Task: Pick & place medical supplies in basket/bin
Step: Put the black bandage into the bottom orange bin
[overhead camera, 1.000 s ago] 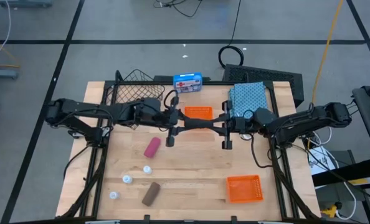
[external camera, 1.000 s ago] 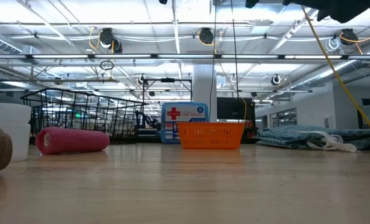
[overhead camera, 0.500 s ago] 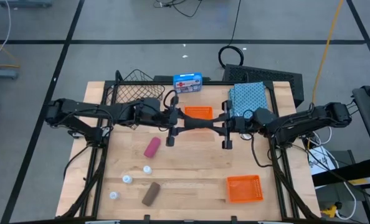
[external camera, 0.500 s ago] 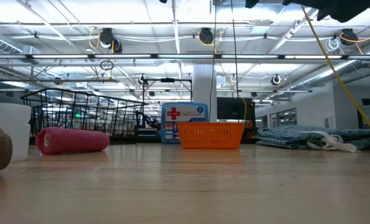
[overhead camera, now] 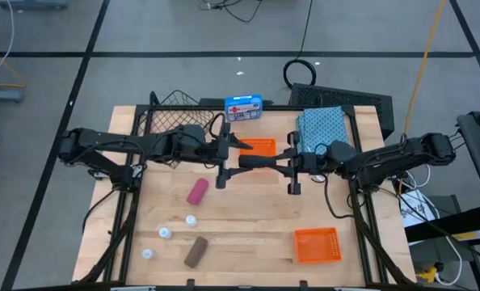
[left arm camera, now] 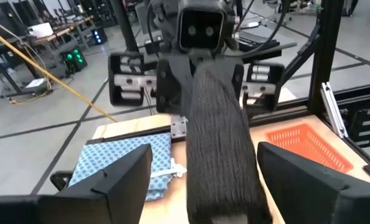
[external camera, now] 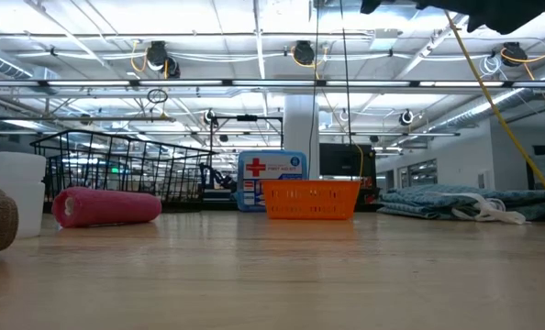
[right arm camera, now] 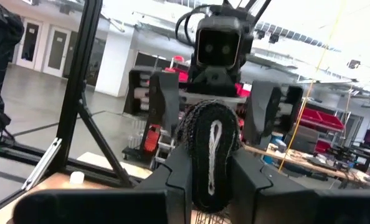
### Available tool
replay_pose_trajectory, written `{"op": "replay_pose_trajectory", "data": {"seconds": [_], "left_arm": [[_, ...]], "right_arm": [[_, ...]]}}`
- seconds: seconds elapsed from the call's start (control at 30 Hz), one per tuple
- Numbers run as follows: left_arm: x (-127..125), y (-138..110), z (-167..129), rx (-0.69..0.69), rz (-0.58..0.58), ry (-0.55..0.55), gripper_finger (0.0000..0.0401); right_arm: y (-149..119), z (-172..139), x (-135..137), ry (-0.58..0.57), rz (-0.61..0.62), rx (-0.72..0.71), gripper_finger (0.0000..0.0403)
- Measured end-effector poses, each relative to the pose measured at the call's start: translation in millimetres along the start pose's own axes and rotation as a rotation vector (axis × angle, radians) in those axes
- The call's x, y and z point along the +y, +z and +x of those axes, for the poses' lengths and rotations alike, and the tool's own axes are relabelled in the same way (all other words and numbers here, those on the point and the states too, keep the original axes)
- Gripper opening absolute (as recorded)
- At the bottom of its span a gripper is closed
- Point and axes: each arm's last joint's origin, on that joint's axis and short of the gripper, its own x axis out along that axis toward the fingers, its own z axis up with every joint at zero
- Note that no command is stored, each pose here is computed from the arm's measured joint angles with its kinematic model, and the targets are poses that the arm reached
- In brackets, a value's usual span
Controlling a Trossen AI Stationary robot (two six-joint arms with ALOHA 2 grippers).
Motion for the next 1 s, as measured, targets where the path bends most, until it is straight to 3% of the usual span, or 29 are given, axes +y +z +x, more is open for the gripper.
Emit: {"op": "replay_pose_trajectory", "data": {"seconds": [0.63, 0.9, 1.0], "left_arm": [[-1, -3, 1, 0.029, -0.034, -0.007, 0.0182], [-2, -9, 0, 0.090, -0.038, -0.027, 0.0073], [-3, -13, 0, 0.127, -0.033, -0.033, 0.0060]], "right_arm": [[0, 0, 0, -0.005, -0.001, -0.003, 0.0048], [-6, 0, 1, 0.014, 0.042, 0.063, 0.0079], [-11, -1, 3, 0.026, 0.087, 0.123, 0.0095]]}}
